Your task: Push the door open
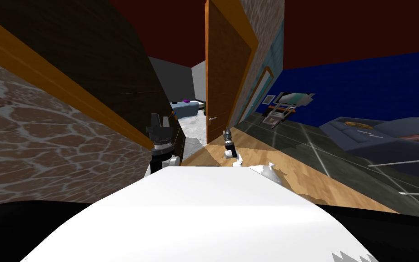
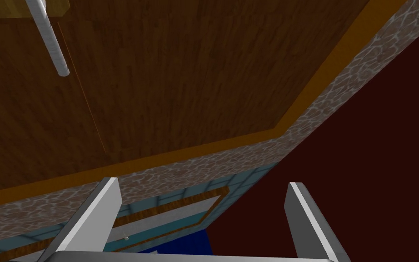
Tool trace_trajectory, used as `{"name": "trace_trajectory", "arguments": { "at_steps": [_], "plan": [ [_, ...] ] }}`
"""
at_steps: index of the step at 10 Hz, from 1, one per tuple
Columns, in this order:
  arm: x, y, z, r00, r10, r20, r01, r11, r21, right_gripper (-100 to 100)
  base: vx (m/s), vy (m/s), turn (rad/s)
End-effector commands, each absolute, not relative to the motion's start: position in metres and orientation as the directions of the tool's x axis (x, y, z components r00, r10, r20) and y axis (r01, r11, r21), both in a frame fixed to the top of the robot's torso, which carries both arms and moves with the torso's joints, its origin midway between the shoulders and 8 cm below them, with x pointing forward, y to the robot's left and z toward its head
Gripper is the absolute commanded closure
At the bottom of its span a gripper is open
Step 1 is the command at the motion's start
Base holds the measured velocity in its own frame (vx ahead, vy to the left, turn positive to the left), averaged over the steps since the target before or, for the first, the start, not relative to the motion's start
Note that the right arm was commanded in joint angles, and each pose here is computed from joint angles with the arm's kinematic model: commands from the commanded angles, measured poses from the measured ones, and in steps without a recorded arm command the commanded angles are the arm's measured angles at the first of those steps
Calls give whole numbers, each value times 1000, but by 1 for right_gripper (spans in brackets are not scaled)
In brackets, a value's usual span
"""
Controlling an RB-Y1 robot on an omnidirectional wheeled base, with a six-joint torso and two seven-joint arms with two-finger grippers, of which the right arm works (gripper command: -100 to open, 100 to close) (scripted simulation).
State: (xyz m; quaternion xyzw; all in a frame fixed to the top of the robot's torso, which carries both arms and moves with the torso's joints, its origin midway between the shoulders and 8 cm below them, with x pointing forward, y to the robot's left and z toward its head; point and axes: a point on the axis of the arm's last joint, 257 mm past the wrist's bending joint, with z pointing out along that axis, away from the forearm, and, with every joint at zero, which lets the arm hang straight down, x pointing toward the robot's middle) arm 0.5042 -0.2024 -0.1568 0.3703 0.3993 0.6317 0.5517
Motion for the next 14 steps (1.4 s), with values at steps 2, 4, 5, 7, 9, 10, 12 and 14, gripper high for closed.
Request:
{"name": "trace_trajectory", "arguments": {
  "at_steps": [2,4,5,7,9,10,12,14],
  "plan": [
    [516,-188,-172,-143,989,27,-369,-79,926,-100,78,-109,65],
    [525,-178,-180,-163,986,26,-348,-82,934,-100,82,-89,60],
    [529,-173,-186,-173,985,26,-335,-83,938,-100,81,-91,68],
    [538,-163,-196,-191,981,25,-311,-84,947,-100,84,-105,66],
    [545,-153,-205,-210,977,23,-288,-84,954,-100,67,-113,63],
    [549,-148,-209,-219,975,22,-276,-84,957,-100,56,-97,63],
    [556,-137,-218,-237,971,21,-254,-83,964,-100,86,-91,61],
    [562,-127,-225,-255,967,19,-232,-80,969,-100,85,-97,62]
  ]
}}
